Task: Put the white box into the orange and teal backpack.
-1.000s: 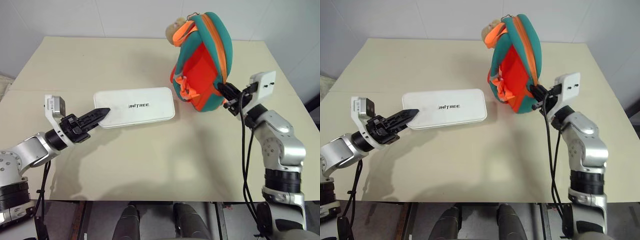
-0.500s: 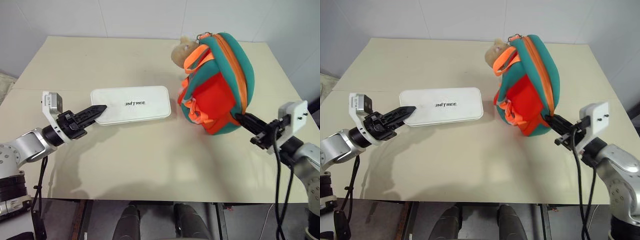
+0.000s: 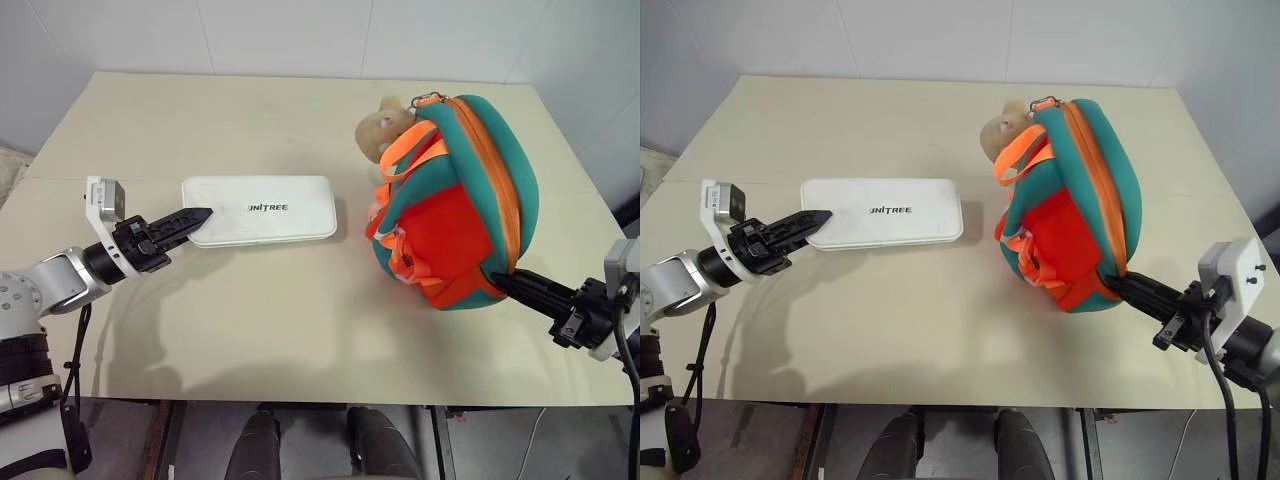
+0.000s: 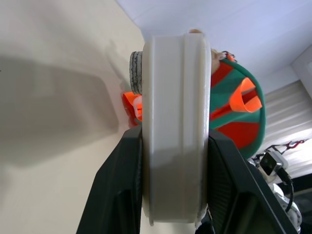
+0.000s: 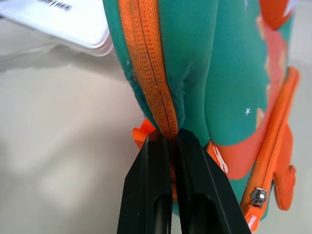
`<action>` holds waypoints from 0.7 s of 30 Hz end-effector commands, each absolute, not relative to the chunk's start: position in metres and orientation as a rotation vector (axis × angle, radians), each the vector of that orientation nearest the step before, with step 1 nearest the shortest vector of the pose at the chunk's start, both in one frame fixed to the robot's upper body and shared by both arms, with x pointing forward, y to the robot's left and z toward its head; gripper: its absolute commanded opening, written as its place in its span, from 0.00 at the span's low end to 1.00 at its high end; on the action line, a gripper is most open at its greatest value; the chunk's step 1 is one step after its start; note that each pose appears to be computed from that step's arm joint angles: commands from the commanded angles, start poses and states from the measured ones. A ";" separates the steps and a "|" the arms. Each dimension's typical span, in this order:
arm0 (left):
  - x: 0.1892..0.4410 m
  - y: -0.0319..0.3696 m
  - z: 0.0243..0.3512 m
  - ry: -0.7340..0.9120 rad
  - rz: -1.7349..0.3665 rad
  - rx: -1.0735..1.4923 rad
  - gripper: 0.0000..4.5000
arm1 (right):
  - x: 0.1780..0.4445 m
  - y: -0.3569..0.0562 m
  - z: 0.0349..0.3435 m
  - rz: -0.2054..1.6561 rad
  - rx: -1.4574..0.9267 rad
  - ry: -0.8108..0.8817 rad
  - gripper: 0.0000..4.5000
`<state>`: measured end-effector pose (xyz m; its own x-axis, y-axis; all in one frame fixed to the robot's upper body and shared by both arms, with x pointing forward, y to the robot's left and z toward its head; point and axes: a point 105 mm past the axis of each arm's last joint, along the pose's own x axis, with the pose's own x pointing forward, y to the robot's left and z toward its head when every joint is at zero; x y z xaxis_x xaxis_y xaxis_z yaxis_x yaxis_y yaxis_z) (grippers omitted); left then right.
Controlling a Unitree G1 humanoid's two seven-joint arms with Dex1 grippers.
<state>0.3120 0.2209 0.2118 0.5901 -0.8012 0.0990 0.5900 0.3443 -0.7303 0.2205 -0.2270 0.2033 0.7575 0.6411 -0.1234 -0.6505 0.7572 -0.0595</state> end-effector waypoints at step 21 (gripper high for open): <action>0.317 0.216 0.226 0.237 -0.986 -0.790 0.30 | 0.215 -0.234 0.193 0.705 -0.292 0.332 1.00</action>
